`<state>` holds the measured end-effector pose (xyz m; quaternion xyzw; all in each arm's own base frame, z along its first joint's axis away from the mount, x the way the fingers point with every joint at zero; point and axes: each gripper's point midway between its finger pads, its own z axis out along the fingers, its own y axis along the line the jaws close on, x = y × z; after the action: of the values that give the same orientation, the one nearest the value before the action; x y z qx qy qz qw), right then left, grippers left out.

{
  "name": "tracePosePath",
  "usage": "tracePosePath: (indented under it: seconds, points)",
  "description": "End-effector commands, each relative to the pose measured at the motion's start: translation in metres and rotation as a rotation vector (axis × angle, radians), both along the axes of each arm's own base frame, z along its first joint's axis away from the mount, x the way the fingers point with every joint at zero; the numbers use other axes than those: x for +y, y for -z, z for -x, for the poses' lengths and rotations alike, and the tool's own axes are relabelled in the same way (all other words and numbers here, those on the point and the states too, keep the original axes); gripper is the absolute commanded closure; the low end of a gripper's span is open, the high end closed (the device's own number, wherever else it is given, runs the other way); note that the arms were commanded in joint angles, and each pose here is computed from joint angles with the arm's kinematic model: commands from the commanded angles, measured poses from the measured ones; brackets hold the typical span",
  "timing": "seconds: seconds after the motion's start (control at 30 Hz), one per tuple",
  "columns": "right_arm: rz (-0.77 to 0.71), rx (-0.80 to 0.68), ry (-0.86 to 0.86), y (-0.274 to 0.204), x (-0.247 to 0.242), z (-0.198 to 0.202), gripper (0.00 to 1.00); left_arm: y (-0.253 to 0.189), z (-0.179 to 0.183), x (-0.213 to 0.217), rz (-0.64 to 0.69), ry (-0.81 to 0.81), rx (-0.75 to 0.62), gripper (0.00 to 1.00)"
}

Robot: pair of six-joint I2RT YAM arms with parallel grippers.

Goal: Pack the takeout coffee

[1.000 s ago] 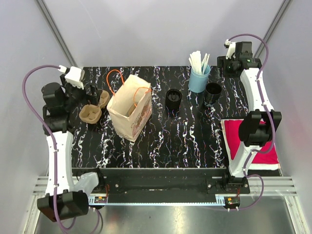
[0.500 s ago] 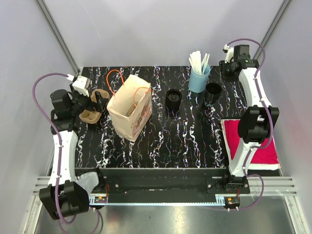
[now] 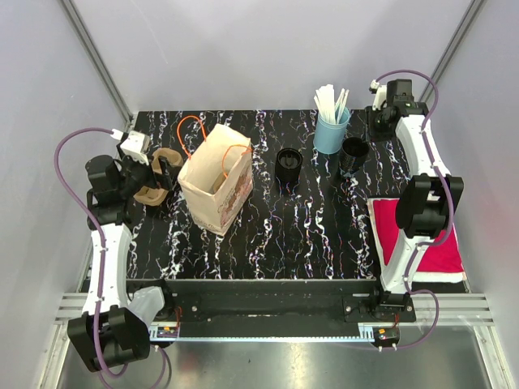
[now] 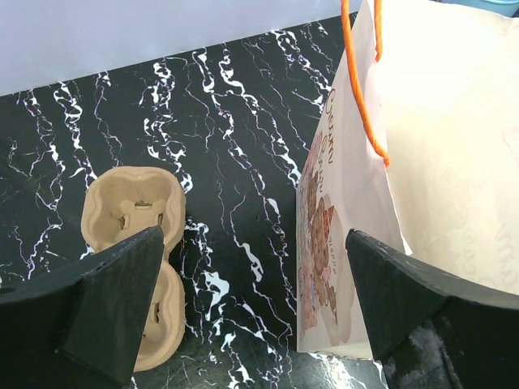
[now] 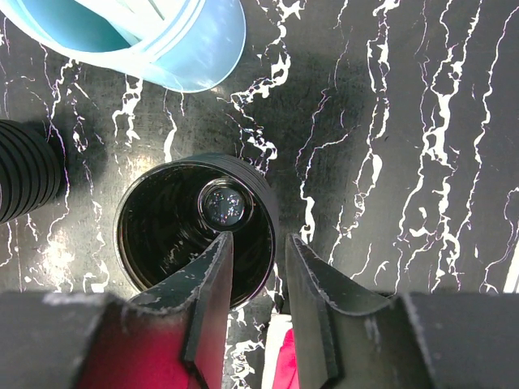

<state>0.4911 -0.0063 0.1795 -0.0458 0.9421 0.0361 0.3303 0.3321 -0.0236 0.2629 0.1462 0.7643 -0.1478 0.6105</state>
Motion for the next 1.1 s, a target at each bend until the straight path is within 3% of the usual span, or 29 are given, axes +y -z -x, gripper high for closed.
tracePosePath:
  seconds: [0.0,1.07]
  points:
    - [-0.005,-0.020,-0.002,0.000,-0.002,-0.006,0.63,-0.014,-0.003,-0.003,0.001,0.024,-0.064,0.01]
    - [-0.015,0.019,-0.015,0.015,0.000,-0.004,0.73,-0.009,-0.002,-0.007,0.010,0.052,-0.050,0.01]
